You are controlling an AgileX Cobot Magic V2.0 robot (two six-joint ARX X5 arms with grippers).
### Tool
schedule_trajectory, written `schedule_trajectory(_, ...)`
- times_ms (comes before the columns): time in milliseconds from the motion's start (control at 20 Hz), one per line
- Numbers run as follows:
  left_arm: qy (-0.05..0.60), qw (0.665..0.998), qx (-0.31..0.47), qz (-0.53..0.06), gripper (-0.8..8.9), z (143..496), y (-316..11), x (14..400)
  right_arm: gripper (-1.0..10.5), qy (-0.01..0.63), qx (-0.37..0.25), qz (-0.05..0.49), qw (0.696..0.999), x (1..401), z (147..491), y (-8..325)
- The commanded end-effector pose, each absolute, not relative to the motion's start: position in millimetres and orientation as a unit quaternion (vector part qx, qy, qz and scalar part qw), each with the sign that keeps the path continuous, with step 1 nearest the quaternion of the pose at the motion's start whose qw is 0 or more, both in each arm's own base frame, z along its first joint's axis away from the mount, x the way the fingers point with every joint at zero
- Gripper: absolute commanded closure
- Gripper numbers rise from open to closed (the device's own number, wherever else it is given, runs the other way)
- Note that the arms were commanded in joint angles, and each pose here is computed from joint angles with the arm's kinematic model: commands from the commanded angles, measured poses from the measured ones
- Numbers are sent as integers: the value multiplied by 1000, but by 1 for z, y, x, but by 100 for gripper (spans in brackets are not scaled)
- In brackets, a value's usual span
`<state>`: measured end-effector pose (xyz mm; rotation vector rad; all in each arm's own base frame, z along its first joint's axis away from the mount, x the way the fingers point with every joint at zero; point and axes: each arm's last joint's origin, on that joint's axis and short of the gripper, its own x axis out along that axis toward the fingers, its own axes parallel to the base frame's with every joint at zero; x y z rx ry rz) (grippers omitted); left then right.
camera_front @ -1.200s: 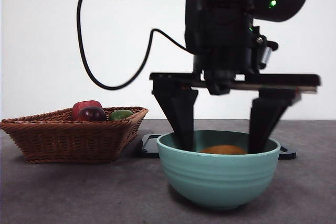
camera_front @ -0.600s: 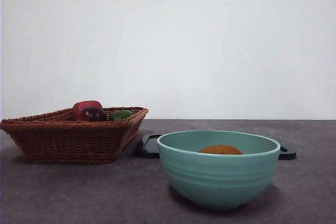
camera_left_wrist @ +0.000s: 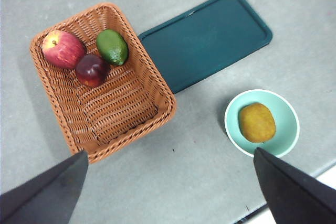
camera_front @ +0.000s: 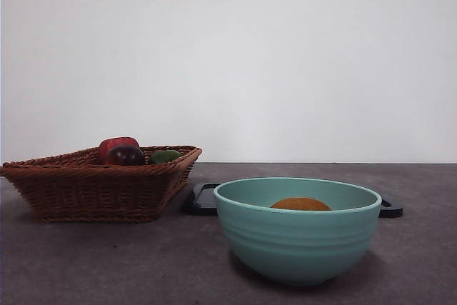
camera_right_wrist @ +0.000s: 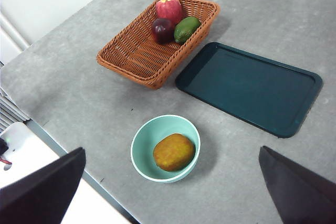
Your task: Pick up the wifruite, put it on the bowl, pick up the plate, put it on desk
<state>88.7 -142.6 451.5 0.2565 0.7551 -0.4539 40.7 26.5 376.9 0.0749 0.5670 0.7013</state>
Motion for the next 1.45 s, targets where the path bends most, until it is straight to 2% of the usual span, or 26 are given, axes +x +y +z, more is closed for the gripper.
schedule_trajectory(50,372,889,139,-228,315,446,-125,77,358,291,52,336,894,44,380,28)
schedule_trajectory(250,382,882,154,-227,340,414,-94,61,358,354,52,326,875,59,372,33)
schedule_trajectory(300,381,882,148,-234,393,405,-87,57,358,365,53,327,870,64,371,36)
schedule_trajectory(400,367,881,108,-278,469,391,-78,50,358,382,56,338,858,73,369,40)
schedule_trajectory(450,360,879,87,-301,472,385,-74,47,358,393,58,343,852,79,368,43)
schedule_trajectory(750,339,853,16,-396,470,355,-61,35,358,453,56,351,818,106,357,59)
schedule_trajectory(900,343,816,-10,-464,469,350,-61,29,358,487,48,349,799,118,350,71)
schedule_trajectory(1000,331,778,-28,-534,466,355,-61,25,358,512,32,330,793,128,343,81)
schedule_trajectory(1100,318,751,-39,-578,418,359,-60,21,358,532,13,306,789,138,335,89)
schedule_trajectory(1150,315,752,-40,-577,372,359,-59,21,358,544,7,291,787,143,331,92)
schedule_trajectory(1450,294,755,-28,-585,351,361,-59,21,358,584,-26,243,774,167,310,106)
